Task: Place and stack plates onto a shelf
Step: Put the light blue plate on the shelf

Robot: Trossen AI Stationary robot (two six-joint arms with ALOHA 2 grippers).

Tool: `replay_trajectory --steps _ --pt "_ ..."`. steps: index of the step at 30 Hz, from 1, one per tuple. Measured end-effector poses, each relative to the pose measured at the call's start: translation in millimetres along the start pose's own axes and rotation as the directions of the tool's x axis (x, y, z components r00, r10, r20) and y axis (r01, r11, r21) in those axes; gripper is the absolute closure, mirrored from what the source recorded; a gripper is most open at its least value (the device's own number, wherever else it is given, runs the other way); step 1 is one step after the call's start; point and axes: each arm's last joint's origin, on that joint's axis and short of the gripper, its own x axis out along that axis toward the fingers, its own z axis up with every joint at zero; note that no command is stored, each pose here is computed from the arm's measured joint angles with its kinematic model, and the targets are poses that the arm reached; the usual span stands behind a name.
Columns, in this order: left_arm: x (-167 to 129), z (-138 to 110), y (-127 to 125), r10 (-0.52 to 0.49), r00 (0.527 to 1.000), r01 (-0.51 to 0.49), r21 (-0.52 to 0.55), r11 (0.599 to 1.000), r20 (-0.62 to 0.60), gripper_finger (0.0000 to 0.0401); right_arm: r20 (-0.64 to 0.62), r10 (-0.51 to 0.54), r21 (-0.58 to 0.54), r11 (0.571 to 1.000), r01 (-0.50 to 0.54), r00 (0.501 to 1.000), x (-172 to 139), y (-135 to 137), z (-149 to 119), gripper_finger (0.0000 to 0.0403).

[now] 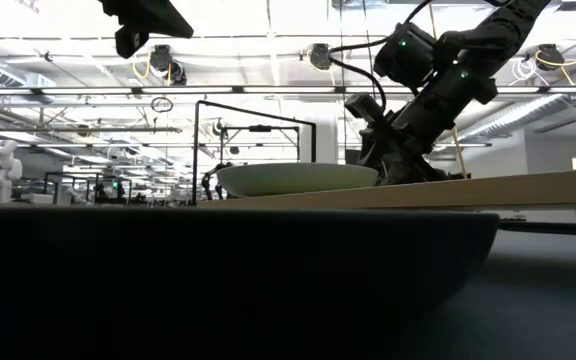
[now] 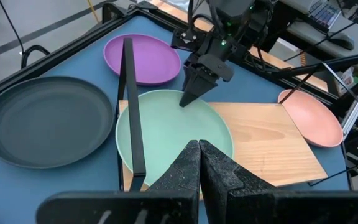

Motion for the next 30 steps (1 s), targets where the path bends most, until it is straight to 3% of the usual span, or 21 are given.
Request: replay_trajectory --steps 15,30 --pt "0 -3 2 0.015 0.999 -0.015 -0.014 1.0 -0.032 0.0396 0.046 0.098 -0.001 0.995 -0.099 0.994 -29 13 4 0.0247" --pt "0 -4 2 0.01 0.999 -0.013 -0.07 0.997 -0.047 0.0396 0.047 0.08 -0.001 0.997 -0.08 0.996 -49 12 3 0.0247"
